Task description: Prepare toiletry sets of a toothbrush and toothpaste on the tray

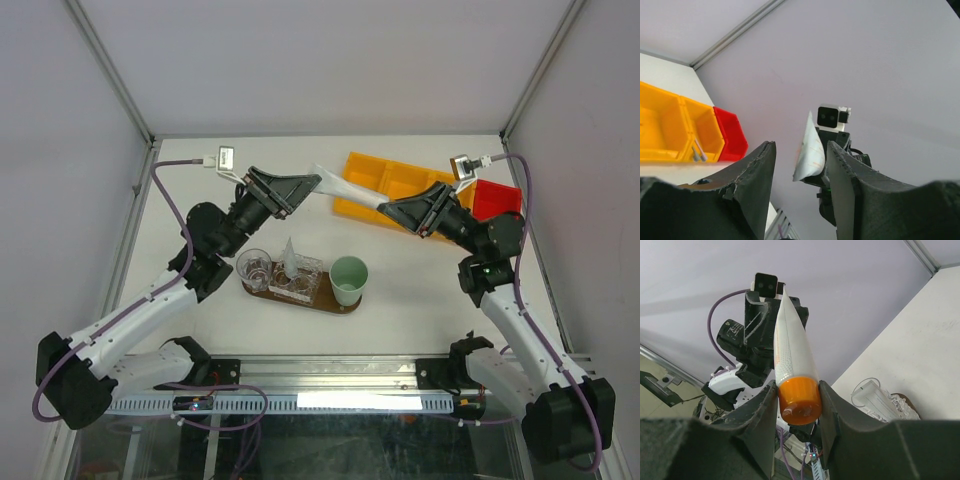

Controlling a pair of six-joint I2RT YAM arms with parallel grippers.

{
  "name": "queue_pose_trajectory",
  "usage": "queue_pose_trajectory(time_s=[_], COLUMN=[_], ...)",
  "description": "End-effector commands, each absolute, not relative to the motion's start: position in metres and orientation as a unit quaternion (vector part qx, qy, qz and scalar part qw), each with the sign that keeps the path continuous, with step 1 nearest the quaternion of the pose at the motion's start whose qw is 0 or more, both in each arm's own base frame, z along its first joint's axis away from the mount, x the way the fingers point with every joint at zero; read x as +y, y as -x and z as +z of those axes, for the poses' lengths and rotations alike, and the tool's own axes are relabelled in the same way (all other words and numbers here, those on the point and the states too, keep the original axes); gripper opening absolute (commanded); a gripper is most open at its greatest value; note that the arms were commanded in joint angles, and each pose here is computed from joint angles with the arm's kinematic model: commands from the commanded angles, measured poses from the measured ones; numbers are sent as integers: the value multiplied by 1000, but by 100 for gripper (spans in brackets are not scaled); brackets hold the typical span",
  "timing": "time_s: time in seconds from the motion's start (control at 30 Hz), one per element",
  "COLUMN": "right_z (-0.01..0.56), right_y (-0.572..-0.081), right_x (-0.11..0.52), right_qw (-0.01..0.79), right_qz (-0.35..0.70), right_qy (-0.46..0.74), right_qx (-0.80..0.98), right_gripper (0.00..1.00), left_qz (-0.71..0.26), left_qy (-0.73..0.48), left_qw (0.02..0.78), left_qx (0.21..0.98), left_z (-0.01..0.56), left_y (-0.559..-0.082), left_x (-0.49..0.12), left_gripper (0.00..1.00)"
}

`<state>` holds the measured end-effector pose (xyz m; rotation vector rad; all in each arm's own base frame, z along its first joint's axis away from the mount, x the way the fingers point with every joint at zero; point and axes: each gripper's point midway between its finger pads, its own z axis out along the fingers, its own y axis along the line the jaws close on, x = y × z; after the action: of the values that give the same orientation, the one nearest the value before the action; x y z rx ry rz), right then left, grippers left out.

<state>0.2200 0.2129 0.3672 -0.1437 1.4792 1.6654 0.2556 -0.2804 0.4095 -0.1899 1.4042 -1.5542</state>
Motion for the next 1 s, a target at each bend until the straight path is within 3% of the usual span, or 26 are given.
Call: queue_pose_trajectory(time_s=[0.0,0.33,0.53,0.87,0.9,0.93,0.97], right_z=[389,387,381,364,359,353,350], right_y=[-212,-211,-213,-211,-224,-230,-232], right_x=[210,211,212,212,207,203,202], right_qw=[479,477,477,402,456,490,497], right_qz=[673,673,659,645,603,568,554], right_qy=[80,81,87,24,43,71,76], right_qx=[558,560,575,650,653,658,663], right_gripper=[0,0,3,3,54,72,79], left_qz=[-636,-631,-626,-606,-602,-599,-596], left_qy=[87,80,62,48,45,43,42], left_qw=[525,526,541,558,560,562,563], left_qx=[558,564,559,565,567,569,571], left_z=[432,429,437,446,447,448,448], left_y=[-260,-262,-258,-248,-247,-246,-246], left_x=[-276,-282,-280,-268,-267,-266,-264], left_gripper=[44,28,1,0,0,0,0])
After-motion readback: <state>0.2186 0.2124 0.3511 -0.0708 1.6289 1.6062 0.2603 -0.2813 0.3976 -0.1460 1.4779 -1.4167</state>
